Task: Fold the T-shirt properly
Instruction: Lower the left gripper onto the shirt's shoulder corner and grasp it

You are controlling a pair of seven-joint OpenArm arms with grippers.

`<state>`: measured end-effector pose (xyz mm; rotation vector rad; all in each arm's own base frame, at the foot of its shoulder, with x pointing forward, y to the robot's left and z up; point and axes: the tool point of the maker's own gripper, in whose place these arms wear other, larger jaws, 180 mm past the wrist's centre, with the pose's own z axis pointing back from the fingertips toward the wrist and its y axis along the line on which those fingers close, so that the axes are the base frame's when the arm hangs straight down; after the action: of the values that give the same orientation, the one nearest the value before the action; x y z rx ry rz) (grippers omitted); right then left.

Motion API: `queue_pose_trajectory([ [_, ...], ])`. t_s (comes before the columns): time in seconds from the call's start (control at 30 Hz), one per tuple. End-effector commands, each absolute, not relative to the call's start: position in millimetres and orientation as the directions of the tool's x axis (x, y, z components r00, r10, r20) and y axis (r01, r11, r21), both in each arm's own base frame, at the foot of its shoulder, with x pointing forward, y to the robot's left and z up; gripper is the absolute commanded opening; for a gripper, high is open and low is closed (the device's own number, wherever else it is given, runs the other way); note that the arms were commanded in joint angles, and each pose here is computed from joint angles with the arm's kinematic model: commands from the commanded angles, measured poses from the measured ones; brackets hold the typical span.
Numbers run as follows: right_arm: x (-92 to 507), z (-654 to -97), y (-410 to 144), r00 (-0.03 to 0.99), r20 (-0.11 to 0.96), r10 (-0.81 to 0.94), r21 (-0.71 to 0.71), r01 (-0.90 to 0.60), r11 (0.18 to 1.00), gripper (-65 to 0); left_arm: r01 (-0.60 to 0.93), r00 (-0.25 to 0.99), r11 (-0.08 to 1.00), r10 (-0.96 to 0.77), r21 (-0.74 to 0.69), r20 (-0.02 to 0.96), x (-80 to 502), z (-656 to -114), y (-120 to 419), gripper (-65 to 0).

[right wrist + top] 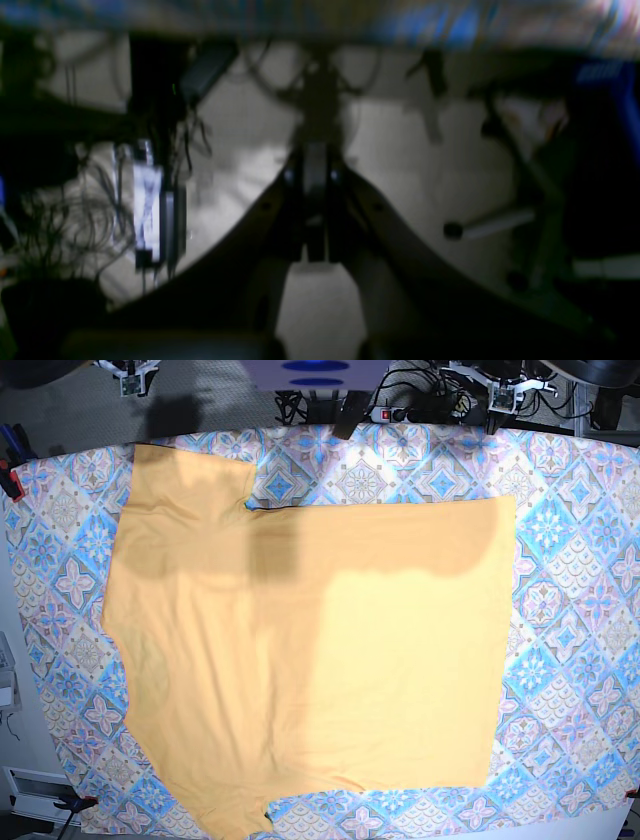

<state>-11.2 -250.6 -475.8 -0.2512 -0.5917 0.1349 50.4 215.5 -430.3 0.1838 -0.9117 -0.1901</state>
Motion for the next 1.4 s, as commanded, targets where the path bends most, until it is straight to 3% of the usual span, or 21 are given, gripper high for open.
queue_pose_trajectory([
  [0.0, -10.9, -467.2, -258.7, 0.814, 0.541, 0.212, -0.296, -0.052, 0.954, -65.0, 0.077, 0.566, 0.964, -0.253, 0.254, 0.785, 55.5, -417.5, 220.1, -65.0],
  [0.17, 2.3, -457.9, -259.9, 0.791, 0.57, 0.222, -0.305, -0.047, 0.951, -65.0, 0.057, 0.49, 0.967, -0.242, 0.247, 0.837, 86.6, -400.2, 213.9, -64.9],
  [0.37, 27.3, -442.8, -255.4, 0.772, 0.594, 0.227, -0.308, -0.042, 0.95, -65.0, -0.1, 0.562, 0.991, -0.013, 0.084, 0.827, 127.1, -406.1, 221.3, -64.9],
  [0.7, 61.0, -428.3, -251.9, 0.747, 0.625, 0.226, -0.311, -0.027, 0.95, -65.0, -0.259, 0.641, 0.911, 0.411, -0.321, 0.648, 161.8, -417.2, 189.4, -64.3],
  [0.8, 66.1, -428.1, -252.2, 0.742, 0.631, 0.224, -0.312, -0.022, 0.95, -65.0, -0.297, 0.639, 0.878, 0.475, -0.375, 0.605, 165.7, -417.9, 192.0, -58.6],
  [1.07, 76.6, -426.3, -252.2, 0.727, 0.649, 0.224, -0.312, -0.015, 0.95, -65.0, -0.434, 0.549, 0.743, 0.667, -0.509, 0.504, 162.5, -416.5, 214.8, -34.9],
  [1.17, 77.2, -426.2, -252.2, 0.726, 0.65, 0.224, -0.312, -0.014, 0.95, -65.0, -0.493, 0.508, 0.657, 0.75, -0.57, 0.425, 160.3, -429.1, 217.5, -30.9],
  [1.37, 82.7, -425.5, -252.3, 0.718, 0.659, 0.224, -0.312, -0.01, 0.95, -65.0, -0.583, 0.435, 0.522, 0.848, -0.622, 0.304, 152.0, -452.0, 223.0, -30.5],
])
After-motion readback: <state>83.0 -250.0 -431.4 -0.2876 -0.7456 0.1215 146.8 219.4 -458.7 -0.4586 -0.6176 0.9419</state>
